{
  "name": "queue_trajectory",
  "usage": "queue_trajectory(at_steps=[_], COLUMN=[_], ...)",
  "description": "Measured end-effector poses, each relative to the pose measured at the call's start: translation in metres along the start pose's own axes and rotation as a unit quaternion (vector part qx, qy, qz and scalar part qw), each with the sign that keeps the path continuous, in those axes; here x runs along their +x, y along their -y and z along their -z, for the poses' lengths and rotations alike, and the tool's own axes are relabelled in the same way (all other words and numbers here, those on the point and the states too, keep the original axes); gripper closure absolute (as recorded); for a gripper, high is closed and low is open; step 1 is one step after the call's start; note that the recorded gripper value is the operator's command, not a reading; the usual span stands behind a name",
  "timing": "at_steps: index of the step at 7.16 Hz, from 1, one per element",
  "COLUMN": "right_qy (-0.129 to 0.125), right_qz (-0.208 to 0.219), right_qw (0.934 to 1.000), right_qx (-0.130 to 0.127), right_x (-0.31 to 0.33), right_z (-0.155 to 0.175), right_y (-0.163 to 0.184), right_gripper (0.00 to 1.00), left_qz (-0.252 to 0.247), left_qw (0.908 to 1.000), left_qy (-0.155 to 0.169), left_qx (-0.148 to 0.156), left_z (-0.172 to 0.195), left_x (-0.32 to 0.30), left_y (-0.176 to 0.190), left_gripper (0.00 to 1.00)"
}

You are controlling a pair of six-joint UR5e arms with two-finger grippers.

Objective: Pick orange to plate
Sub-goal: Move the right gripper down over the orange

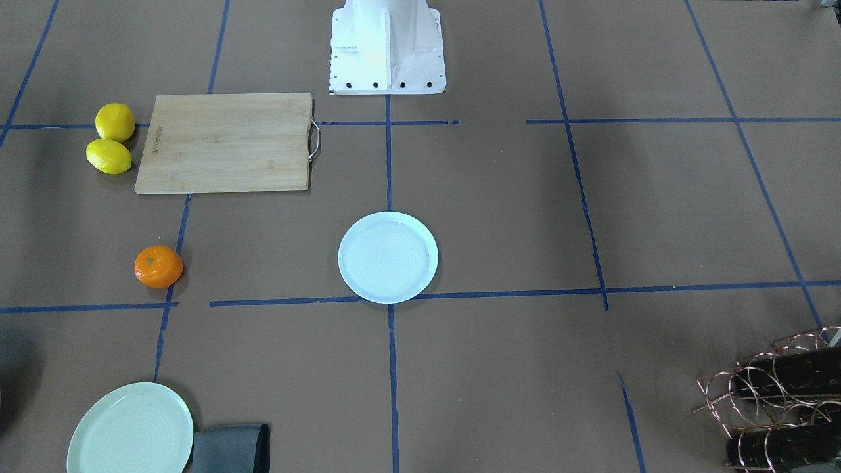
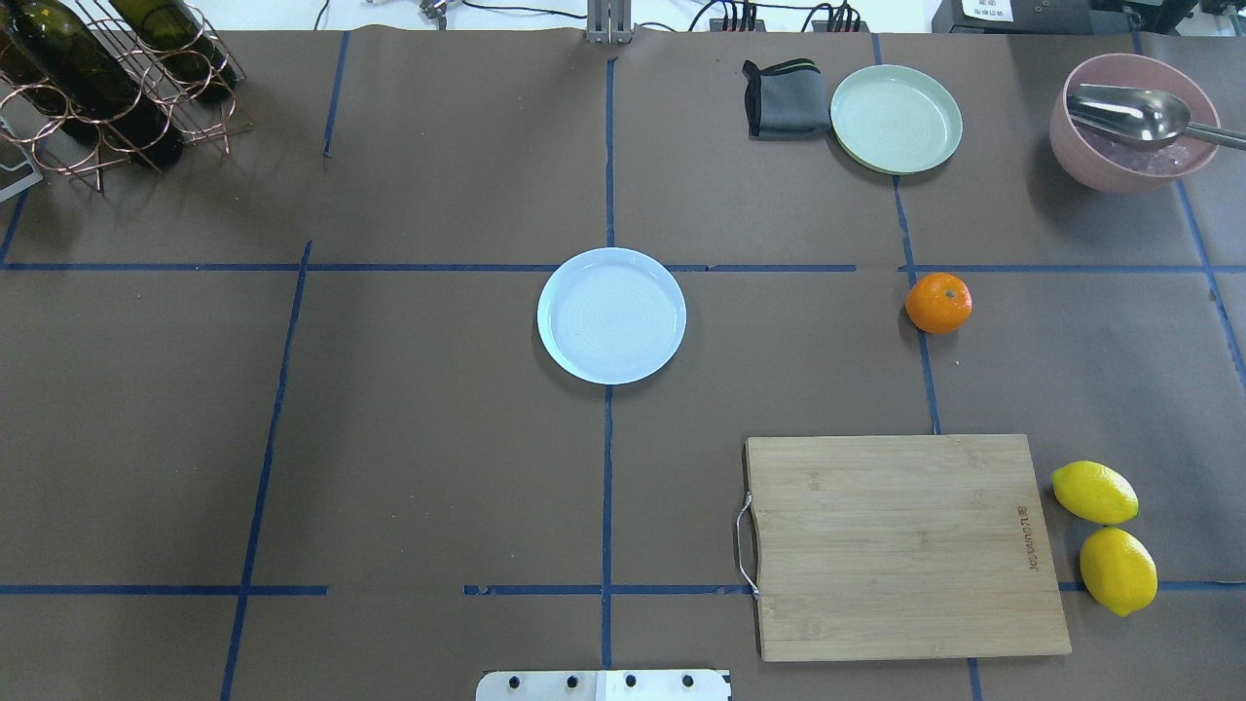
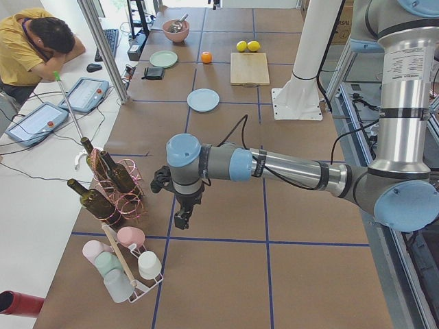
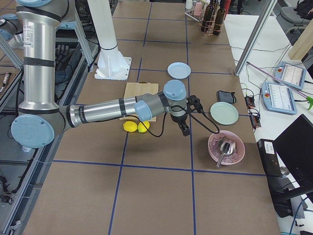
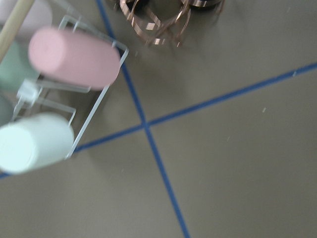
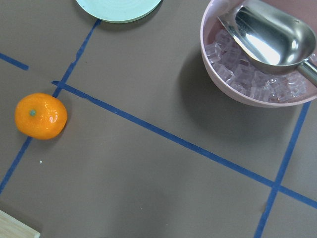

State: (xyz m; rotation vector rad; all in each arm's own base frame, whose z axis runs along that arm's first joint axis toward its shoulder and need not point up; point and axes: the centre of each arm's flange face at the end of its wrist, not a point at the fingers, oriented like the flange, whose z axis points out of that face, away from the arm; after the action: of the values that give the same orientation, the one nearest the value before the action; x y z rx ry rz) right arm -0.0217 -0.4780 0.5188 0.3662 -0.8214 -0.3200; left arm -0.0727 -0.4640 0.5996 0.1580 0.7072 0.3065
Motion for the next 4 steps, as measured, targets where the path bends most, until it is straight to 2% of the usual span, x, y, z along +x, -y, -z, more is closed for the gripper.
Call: queue_trajectory(at_steps=[2,4], right_qy=[0.011,0.001], right_qz=[-0.024,-0.040], right_qw=[0.9997,0.9992], right_qx=[-0.004,-0.009], right_x=[-0.052,-0.126], right_z=[-0.017,-0.062], right_y=[0.035,0.093], right_gripper=[0.00,0.00], left_qz=[0.011,0.015], left_qw=[0.9999,0.9998], left_qy=[-0.002,-0.003], left_qx=[-0.006,-0.008], left_z=[-0.006,-0.008], left_x=[-0.012,-0.014], left_y=[-0.024,-0.028], left_gripper=[0.00,0.00])
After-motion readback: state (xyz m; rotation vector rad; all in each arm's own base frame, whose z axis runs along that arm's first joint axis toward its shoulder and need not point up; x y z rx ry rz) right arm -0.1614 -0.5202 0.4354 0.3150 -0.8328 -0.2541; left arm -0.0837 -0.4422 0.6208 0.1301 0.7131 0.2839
